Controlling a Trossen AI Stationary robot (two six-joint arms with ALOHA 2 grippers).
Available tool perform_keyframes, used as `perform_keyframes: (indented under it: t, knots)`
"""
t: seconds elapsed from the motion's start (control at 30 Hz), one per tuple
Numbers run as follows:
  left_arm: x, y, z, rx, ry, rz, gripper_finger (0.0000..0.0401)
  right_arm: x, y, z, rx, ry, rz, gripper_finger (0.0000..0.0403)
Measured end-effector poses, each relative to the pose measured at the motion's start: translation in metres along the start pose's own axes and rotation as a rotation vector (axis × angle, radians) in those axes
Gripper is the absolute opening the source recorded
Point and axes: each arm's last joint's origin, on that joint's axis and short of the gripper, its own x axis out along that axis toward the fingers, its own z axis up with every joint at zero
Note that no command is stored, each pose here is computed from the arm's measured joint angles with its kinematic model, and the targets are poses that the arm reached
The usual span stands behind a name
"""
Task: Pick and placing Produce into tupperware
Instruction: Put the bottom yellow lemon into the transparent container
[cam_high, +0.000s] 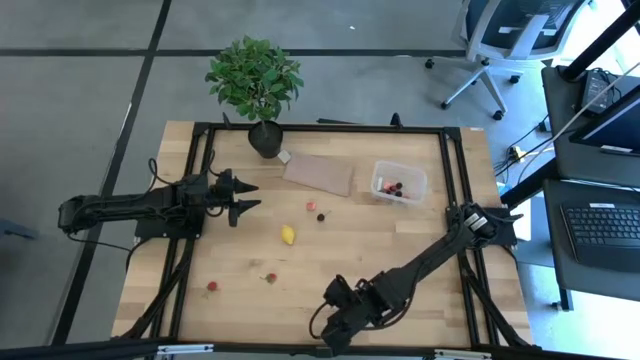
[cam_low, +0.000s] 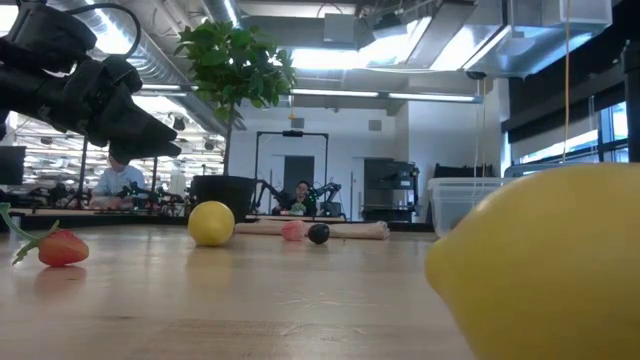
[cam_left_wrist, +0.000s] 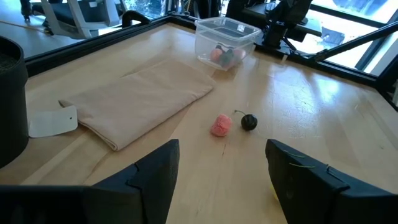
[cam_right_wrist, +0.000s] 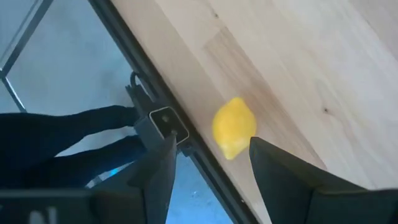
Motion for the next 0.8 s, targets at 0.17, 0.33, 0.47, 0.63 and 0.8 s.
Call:
perform_keyframes:
  t: [0.17, 0.33, 0.47, 0.63, 0.8]
  knots:
    - [0.0, 0.0, 0.0, 0.0, 0.0, 0.0, 0.0231, -0.011, -0.002, 0.002, -0.026, 0.025, -0.061, 0.0206]
    - [0.0, 0.0, 0.0, 0.001, 0.0, 0.0, 0.0231, -0.028, -0.012, 0.001, -0.021, 0.049, -0.213, 0.0206]
    - [0.0, 0.0, 0.0, 0.001, 0.0, 0.001, 0.0231, -0.02, -0.01, 0.002, 0.007, 0.033, -0.17, 0.0206]
    - [0.0, 0.0, 0.0, 0.001, 0.0, 0.0, 0.0231, -0.005, -0.009, 0.001, -0.003, 0.017, -0.109, 0.0206]
    - [0.0, 0.0, 0.0, 0.001, 0.0, 0.0, 0.0231, 0.0, -0.012, 0.0, -0.052, 0.021, -0.114, 0.0206]
